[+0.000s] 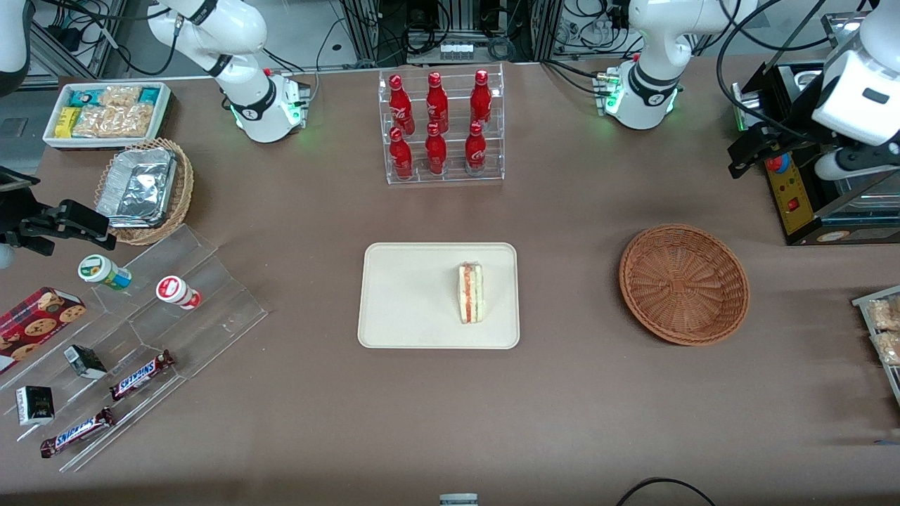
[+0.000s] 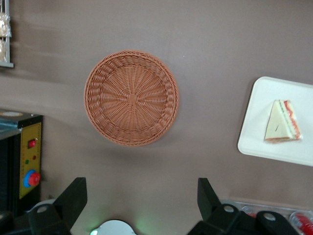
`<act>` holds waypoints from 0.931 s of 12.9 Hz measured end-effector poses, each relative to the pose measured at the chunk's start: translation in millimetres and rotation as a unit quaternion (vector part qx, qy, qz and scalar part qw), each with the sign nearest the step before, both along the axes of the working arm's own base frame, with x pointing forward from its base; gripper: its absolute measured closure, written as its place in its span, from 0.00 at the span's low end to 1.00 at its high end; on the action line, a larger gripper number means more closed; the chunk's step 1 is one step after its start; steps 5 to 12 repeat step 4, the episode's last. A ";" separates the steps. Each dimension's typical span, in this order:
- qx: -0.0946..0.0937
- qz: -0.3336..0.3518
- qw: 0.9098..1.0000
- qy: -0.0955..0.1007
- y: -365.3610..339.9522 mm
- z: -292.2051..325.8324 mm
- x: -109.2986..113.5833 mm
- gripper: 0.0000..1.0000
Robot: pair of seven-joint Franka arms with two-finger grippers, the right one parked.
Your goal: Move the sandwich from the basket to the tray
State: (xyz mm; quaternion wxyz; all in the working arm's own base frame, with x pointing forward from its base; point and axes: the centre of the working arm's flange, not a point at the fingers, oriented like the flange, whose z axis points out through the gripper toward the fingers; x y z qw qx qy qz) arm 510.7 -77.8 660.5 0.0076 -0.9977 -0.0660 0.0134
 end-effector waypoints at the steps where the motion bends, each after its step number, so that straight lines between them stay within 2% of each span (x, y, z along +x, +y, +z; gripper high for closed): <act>1: 0.000 -0.009 1.000 0.002 -2.2 -2.0 0.9 0.00; 12: 0.000 -0.026 1.000 0.004 -14.2 -3.7 0.0 0.00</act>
